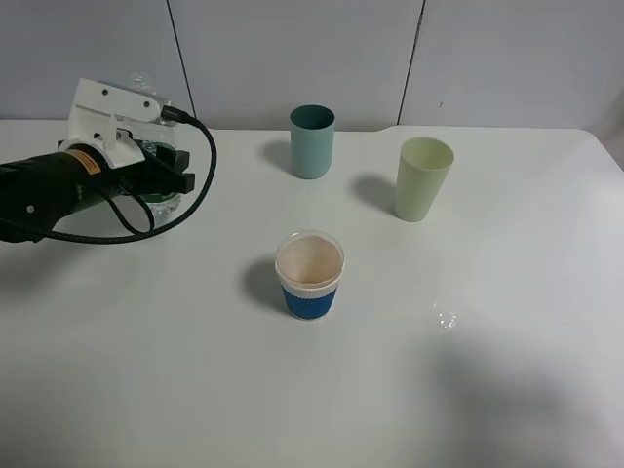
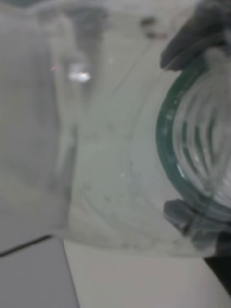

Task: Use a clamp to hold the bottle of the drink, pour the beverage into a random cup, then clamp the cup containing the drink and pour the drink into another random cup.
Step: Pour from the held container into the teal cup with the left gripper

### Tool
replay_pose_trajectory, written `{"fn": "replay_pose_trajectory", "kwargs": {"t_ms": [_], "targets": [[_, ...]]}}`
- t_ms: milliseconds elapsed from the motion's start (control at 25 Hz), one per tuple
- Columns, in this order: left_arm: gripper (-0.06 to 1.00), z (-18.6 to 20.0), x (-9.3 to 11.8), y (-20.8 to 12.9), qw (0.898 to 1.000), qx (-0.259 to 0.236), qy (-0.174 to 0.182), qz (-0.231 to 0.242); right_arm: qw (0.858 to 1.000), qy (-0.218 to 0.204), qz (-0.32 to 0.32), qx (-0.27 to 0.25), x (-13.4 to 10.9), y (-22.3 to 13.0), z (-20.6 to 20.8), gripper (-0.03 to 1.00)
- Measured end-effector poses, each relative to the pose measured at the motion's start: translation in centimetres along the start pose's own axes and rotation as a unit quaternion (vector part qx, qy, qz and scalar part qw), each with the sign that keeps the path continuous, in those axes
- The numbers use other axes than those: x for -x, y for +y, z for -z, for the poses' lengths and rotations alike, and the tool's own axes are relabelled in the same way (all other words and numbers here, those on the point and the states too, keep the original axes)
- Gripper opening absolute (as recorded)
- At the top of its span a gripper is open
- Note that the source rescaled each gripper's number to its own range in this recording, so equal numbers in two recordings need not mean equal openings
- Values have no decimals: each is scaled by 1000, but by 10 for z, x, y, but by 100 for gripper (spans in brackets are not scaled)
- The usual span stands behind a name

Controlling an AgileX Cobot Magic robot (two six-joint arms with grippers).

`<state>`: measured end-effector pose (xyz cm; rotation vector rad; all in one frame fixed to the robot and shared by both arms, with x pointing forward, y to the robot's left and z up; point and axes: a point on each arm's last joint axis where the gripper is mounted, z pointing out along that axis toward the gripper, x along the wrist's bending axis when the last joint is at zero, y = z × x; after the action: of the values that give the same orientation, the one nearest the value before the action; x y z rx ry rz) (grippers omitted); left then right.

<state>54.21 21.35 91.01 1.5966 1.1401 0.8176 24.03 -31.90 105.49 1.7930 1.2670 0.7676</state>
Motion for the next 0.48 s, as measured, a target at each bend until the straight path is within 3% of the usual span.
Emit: {"fn": "replay_pose_trajectory", "kwargs": {"t_ms": [200,360,480], "targets": [[7,19,6,25,995,-28,76,-61,1000,0,0,0,0,0,0,95],[7,25,11,31,992,-32,88,-80,1000,0,0,0,0,0,0,95],[7,34,23,40,988,-36,89,-120,1000,0,0,0,0,0,0,95]]}}
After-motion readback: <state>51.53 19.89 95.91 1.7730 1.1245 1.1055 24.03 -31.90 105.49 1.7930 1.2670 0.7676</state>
